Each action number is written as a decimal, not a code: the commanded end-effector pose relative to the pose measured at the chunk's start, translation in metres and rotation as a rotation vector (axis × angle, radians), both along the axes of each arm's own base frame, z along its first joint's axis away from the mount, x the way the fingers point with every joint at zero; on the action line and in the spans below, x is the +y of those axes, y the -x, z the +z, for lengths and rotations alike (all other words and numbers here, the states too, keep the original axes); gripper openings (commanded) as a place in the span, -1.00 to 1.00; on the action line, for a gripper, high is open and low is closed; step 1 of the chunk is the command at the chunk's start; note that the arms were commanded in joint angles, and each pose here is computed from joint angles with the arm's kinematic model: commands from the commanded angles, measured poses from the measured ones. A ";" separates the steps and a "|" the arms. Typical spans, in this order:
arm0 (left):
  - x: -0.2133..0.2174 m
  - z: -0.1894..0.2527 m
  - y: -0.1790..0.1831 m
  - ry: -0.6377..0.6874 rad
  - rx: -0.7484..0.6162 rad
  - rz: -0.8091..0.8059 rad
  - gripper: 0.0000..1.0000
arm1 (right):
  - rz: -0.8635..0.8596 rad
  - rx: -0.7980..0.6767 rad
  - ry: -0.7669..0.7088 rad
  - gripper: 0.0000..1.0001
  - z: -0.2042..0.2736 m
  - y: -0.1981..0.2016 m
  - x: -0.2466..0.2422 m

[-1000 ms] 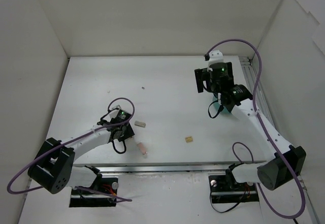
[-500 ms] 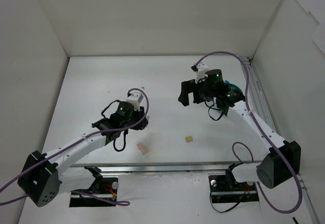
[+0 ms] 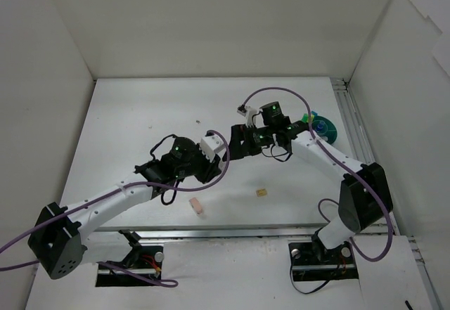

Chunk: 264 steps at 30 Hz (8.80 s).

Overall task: Sort the stationery into containers
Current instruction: Place the stationery in the storage box, then pick up the stapler from the center of the board, then place the stapler in the storage box.

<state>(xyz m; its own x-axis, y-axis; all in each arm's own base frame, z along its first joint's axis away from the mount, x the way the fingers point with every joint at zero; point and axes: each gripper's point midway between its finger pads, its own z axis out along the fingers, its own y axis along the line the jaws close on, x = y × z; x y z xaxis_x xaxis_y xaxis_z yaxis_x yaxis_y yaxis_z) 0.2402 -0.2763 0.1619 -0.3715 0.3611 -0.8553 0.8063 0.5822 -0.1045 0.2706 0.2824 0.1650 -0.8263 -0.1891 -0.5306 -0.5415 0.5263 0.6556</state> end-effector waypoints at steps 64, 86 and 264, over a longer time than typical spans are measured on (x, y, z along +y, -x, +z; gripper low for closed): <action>0.092 -0.031 -0.082 0.068 0.150 0.528 0.99 | -1.191 -0.290 0.865 -1.00 0.080 -0.131 -0.386; 0.092 -0.060 -0.075 0.034 0.238 0.542 0.99 | -1.189 0.005 0.822 -0.97 -0.010 -0.115 -0.367; 0.148 0.046 -0.077 0.387 0.142 0.810 0.99 | -0.884 -0.202 0.831 -0.91 0.069 -0.074 -0.348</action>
